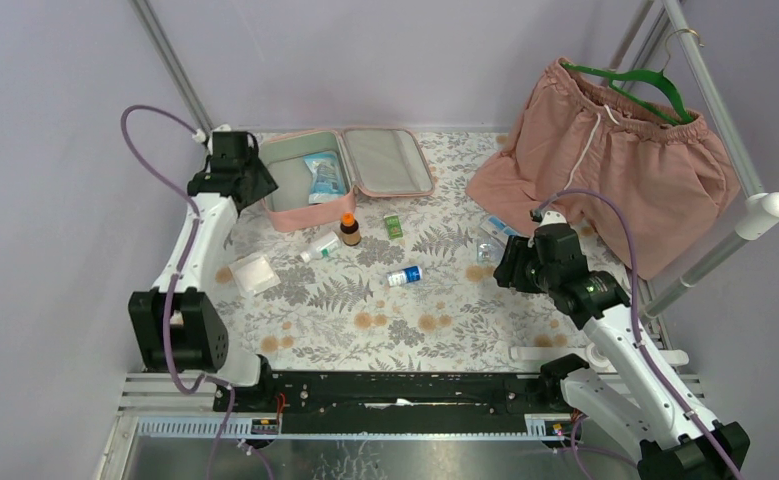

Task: Organize the medicine kit
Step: Place the medical item at the medicine box, then pick up the pill bottle at the center of the board.

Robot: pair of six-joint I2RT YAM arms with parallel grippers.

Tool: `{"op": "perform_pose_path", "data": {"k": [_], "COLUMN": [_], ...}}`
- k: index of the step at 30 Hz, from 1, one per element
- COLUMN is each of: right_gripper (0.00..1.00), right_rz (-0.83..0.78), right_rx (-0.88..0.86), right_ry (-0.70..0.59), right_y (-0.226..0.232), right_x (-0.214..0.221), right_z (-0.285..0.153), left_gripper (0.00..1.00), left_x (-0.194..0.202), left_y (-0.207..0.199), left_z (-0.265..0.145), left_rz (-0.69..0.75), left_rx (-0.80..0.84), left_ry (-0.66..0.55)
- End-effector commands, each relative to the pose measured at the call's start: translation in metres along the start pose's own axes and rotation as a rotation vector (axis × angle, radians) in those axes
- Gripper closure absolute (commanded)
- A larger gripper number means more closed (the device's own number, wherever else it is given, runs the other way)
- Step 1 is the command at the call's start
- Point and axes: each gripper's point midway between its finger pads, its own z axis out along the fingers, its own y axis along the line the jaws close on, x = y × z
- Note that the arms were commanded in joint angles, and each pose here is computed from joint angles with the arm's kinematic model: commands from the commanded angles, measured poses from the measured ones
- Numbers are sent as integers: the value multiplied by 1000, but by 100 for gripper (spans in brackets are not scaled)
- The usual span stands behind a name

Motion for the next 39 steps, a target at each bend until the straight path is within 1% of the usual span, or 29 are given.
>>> {"op": "perform_pose_path", "data": {"k": [1, 2, 4, 6, 10, 13, 17, 21, 24, 26, 28, 32, 36, 39], "right_gripper": [40, 40, 40, 40, 40, 40, 40, 39, 40, 40, 40, 39, 39, 39], "right_rz": [-16, -17, -17, -15, -9, -14, -20, -19, -19, -18, -19, -20, -22, -23], "right_rx": [-28, -30, -37, -42, -47, -45, -66, -63, -62, -61, -61, -65, -70, -72], "right_ry": [-39, -38, -38, -46, -57, -54, -22, -25, -26, -25, -25, -23, -16, -14], "right_y": [6, 7, 8, 8, 8, 8, 12, 12, 12, 11, 11, 12, 13, 13], "right_x": [-10, -10, -10, -10, -10, -11, -6, -6, -6, -6, -6, -6, -5, -4], "right_z": [-3, -3, -3, -4, -3, -2, 1, 0, 0, 0, -1, -1, -1, -1], "left_gripper": [43, 42, 34, 30, 27, 27, 27, 26, 25, 24, 24, 24, 23, 23], "left_x": [46, 53, 62, 70, 87, 106, 116, 129, 139, 143, 142, 138, 133, 136], "left_y": [57, 63, 67, 73, 77, 61, 30, -14, -34, -34, -27, -20, -32, -45], "left_z": [-14, -19, -32, -40, -47, -40, -34, -31, -25, -16, -6, 5, 13, 19], "left_rz": [-30, -28, -24, -38, -51, -24, 17, 163, 317, 430, 505, 584, 634, 667], "left_rx": [-180, -186, -173, -185, -166, -44, 100, 222, 281, 260, 216, 167, 207, 273], "left_ry": [78, 86, 88, 95, 122, 168, 179, 180, 187, 193, 196, 201, 190, 214]}}
